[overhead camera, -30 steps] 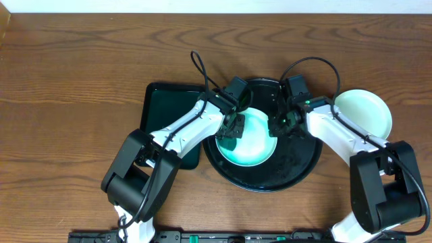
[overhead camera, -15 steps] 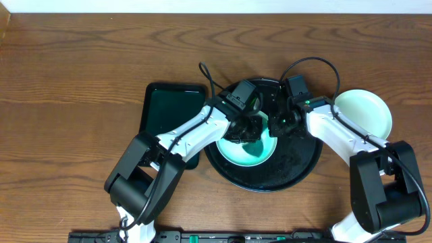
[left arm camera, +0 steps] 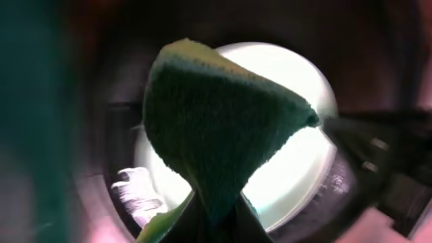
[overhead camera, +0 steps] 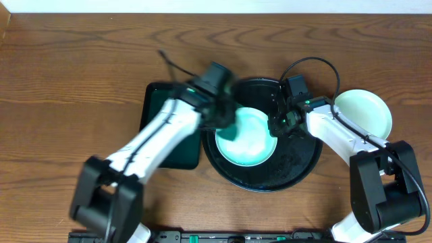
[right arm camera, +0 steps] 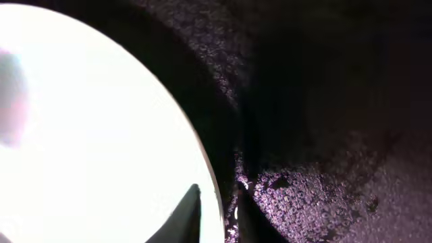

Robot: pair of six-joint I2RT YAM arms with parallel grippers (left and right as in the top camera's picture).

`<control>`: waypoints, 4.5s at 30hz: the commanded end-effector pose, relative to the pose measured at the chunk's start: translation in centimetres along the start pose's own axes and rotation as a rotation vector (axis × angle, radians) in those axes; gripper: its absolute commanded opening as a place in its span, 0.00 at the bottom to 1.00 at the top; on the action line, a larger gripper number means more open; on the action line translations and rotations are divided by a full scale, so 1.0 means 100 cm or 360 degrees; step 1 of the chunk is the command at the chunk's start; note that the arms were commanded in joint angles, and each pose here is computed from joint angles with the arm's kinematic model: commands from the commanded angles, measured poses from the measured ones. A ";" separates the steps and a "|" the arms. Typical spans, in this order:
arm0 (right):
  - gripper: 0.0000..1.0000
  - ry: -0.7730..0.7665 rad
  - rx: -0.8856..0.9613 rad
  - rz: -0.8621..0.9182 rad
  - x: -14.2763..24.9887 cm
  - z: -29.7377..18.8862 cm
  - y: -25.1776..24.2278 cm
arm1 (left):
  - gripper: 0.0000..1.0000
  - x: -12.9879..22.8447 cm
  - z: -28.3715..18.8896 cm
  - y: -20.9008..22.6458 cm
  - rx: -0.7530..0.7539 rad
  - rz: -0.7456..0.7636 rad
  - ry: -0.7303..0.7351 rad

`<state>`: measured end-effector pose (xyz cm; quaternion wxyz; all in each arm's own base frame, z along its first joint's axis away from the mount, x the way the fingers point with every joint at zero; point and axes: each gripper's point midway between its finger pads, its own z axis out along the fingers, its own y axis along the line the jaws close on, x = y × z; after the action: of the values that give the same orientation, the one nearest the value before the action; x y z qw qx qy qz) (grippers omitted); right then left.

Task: Clean dirty plates on tray and stack at the side
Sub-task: 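Carry the sponge back to the green water tray and release it, then lift the dinosaur plate off the round tray with the right gripper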

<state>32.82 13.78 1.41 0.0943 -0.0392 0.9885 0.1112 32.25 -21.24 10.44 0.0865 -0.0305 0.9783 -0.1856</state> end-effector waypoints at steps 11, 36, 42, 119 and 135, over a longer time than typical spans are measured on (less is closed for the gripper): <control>0.20 0.0067 0.0011 -0.0013 0.012 0.000 0.000 | 0.08 -0.010 -0.042 0.143 -0.0319 -0.0081 0.0092; 0.14 0.0159 0.0037 0.0007 0.026 -0.001 -0.004 | 0.08 0.023 -0.001 0.193 -0.0563 -0.0092 0.0117; 0.28 0.0168 0.0040 0.0009 0.029 0.000 -0.005 | 0.16 0.019 -0.002 0.177 -0.0434 -0.0103 0.0122; 0.01 -0.0776 -0.0239 0.0277 -0.073 -0.108 0.106 | 0.79 -0.050 -0.140 0.140 -0.0443 -0.0183 -0.0505; 0.01 -0.1050 -0.0184 0.0161 -0.090 -0.076 0.159 | 0.79 -0.050 -0.140 0.140 -0.0443 -0.0183 -0.0505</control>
<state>37.73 27.75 13.14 0.3714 0.0298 0.9082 0.1909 33.94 -3.11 18.28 0.2153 -0.1189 0.9679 -0.0519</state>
